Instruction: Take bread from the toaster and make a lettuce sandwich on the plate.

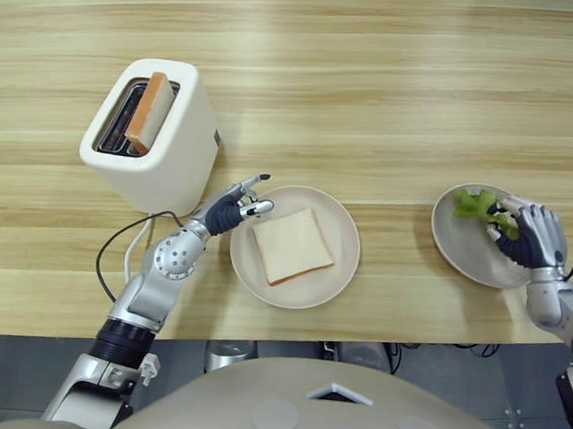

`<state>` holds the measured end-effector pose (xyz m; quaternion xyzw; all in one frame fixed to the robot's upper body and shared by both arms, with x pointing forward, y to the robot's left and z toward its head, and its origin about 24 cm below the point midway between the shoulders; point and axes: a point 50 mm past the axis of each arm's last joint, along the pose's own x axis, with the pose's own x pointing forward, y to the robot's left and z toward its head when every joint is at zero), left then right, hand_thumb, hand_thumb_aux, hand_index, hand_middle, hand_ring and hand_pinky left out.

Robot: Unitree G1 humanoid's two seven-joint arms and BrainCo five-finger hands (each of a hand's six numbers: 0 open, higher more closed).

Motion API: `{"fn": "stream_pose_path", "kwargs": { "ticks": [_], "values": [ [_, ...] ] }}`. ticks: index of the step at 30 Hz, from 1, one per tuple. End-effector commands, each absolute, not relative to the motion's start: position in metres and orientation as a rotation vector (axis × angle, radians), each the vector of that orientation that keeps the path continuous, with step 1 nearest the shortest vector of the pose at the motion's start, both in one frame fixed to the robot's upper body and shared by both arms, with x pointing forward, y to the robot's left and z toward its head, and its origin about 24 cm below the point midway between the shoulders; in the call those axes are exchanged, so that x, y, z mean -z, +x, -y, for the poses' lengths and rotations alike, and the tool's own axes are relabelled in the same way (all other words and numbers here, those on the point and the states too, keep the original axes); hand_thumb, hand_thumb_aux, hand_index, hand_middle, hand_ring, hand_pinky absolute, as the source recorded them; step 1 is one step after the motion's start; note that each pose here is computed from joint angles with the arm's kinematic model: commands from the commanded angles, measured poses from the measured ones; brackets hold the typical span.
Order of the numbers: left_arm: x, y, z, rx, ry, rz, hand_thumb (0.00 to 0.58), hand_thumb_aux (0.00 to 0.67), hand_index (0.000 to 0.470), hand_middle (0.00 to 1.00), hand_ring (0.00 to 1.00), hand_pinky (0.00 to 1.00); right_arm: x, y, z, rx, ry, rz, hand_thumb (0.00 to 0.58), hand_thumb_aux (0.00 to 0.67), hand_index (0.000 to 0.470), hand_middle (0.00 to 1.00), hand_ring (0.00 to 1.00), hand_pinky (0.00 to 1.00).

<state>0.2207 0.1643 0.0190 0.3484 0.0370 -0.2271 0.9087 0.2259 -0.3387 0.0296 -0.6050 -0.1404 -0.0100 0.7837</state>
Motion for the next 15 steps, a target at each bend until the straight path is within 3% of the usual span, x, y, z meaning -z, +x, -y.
{"fn": "stream_pose_path", "kwargs": {
  "ticks": [1, 7, 15],
  "values": [
    [-0.021, 0.222, -0.169, 0.464, 0.725, -0.075, 0.000, 0.000, 0.000, 1.00, 1.00, 1.00, -0.057, 0.251, 0.312, -0.048, -1.245, 0.522, 0.580, 0.670, 0.460, 1.00, 1.00, 1.00],
    [-0.032, 0.225, -0.177, 0.418, 0.733, -0.036, 0.000, 0.000, 0.000, 1.00, 1.00, 1.00, -0.077, 0.274, 0.250, -0.198, -1.103, 0.768, 0.580, 0.670, 0.460, 1.00, 1.00, 1.00],
    [-0.076, 0.233, -0.195, 0.298, 0.714, 0.121, 0.000, 0.000, 0.000, 1.00, 1.00, 1.00, -0.071, 0.278, 0.154, -0.452, -0.972, 0.927, 0.580, 0.670, 0.460, 1.00, 1.00, 1.00]
  ]
}}
